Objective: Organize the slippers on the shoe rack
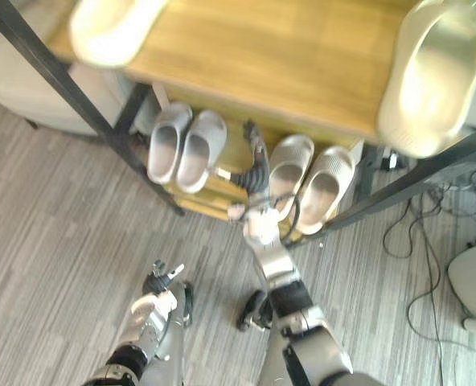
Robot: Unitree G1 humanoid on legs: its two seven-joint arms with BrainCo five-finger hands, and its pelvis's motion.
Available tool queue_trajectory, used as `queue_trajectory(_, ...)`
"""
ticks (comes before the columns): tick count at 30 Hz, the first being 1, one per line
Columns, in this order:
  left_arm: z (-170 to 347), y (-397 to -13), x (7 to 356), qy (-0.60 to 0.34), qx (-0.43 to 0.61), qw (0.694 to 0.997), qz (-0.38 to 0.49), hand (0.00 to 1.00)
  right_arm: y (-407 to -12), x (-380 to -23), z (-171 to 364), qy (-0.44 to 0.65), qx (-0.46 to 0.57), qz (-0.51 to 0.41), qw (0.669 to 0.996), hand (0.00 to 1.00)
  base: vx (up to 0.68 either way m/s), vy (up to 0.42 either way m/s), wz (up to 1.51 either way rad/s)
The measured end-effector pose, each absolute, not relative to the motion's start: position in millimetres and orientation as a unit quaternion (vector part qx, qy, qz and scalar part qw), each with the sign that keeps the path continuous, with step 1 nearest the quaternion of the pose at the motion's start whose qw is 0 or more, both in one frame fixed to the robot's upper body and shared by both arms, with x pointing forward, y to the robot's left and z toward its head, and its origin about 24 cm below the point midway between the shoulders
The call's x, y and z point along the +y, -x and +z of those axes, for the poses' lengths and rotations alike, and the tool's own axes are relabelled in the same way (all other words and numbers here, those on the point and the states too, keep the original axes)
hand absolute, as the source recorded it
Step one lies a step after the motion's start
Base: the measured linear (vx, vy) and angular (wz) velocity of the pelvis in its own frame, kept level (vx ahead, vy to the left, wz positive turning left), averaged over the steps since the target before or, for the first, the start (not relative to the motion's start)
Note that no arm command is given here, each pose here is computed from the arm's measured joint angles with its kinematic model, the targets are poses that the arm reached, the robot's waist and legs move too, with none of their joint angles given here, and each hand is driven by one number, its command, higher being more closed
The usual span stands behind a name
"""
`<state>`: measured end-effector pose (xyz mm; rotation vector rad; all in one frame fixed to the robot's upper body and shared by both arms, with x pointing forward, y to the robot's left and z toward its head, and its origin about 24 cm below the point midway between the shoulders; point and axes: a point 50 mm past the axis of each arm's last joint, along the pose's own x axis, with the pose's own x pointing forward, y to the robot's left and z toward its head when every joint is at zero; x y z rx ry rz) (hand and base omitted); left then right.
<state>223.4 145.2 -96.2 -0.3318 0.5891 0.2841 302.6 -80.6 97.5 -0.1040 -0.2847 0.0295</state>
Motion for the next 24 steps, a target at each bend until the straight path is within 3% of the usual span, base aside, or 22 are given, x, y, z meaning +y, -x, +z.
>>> queue_trajectory(7,-115,-196,144,0.054,0.336,0.938,0.063,0.00,-258,-117,-6,0.121,0.051,0.031,0.991,0.00,0.11,0.067,0.01)
queue_trajectory(14,-114,-187,159,-0.014,0.330,0.944,0.029,0.00,-191,-164,-90,0.137,0.258,0.014,0.956,0.00,0.07,0.069,-0.05)
queue_trajectory(18,-89,-176,146,-0.023,0.247,0.968,-0.047,0.00,-150,-191,-126,0.128,0.372,-0.028,0.919,0.00,0.01,0.052,0.09)
queue_trajectory(21,-98,-169,145,-0.031,0.270,0.961,-0.049,0.00,-135,-193,-137,0.126,0.409,-0.030,0.903,0.00,-0.02,0.036,0.06)
queue_trajectory(23,-83,-178,139,-0.028,0.232,0.970,-0.061,0.00,-123,-193,-142,0.113,0.428,-0.042,0.896,0.00,-0.03,0.009,0.19)
queue_trajectory(24,-52,-187,131,-0.006,0.157,0.984,-0.078,0.00,-120,-198,-144,0.107,0.435,-0.062,0.892,0.00,-0.02,-0.002,0.23)
